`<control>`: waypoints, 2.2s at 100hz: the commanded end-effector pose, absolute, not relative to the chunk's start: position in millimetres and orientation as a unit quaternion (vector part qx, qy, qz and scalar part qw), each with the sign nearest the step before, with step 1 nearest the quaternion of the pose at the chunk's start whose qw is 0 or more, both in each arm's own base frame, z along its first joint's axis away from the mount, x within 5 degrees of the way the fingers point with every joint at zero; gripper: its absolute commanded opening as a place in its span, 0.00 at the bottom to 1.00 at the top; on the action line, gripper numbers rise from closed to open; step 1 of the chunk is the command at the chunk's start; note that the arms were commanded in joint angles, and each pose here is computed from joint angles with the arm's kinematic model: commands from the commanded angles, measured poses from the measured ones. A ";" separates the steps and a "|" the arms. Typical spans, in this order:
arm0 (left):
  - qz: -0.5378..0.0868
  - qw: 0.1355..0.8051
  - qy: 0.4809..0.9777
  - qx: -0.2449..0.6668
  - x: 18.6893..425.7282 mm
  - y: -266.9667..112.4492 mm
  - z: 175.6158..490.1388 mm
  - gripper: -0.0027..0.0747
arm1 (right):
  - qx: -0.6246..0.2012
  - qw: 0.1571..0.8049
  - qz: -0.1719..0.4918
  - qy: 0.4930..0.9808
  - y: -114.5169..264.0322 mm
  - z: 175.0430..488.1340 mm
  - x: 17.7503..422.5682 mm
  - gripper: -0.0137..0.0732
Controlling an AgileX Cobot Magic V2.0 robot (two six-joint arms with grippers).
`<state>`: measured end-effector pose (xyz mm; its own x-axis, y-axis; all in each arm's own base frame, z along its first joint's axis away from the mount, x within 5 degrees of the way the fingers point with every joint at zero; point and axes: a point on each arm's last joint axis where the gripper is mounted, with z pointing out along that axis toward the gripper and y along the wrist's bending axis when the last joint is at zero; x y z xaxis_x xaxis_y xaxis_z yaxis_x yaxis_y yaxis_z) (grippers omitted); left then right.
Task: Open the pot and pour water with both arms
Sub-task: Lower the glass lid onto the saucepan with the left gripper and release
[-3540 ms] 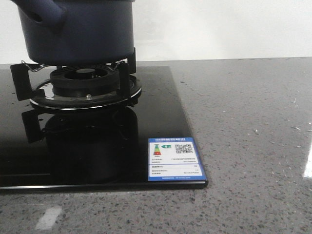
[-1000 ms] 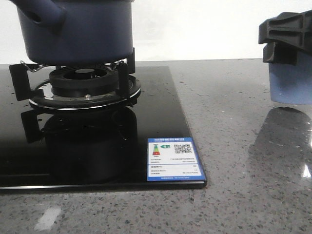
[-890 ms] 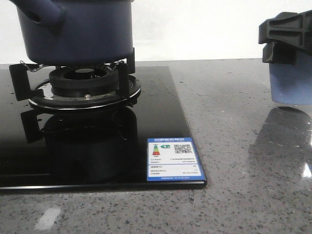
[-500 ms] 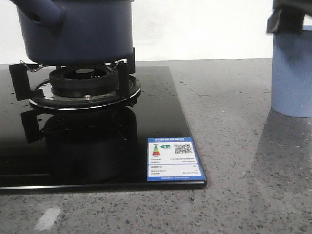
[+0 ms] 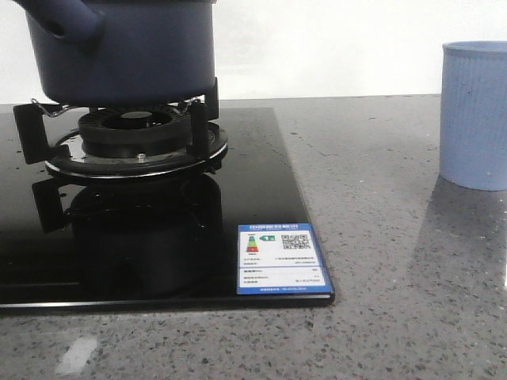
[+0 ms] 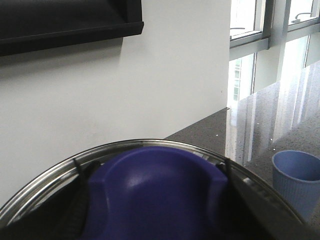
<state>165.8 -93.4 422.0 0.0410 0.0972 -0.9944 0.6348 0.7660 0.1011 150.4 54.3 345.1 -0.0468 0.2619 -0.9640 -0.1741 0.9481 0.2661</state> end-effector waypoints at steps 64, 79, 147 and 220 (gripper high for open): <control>-0.191 0.625 0.713 0.255 296.4 -133.9 413.0 0.36 | -0.066 0.735 0.243 0.629 50.0 387.8 103.4 0.08; -0.207 0.610 0.727 0.238 299.8 -121.9 410.8 0.36 | -0.064 0.736 0.242 0.629 49.7 387.9 103.5 0.08; -0.213 0.571 0.752 0.252 315.4 -122.4 387.9 0.36 | -0.069 0.733 0.244 0.631 51.2 387.2 103.9 0.08; -0.225 0.588 0.747 0.215 316.0 -120.0 394.4 0.68 | -0.080 0.728 0.252 0.633 53.5 386.6 103.0 0.08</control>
<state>326.2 -123.9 363.2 -0.2901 0.1276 -0.9485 0.6002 0.7962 -0.0765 103.7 56.4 374.0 0.0057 0.2944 -0.9557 -0.4800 0.8392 0.2556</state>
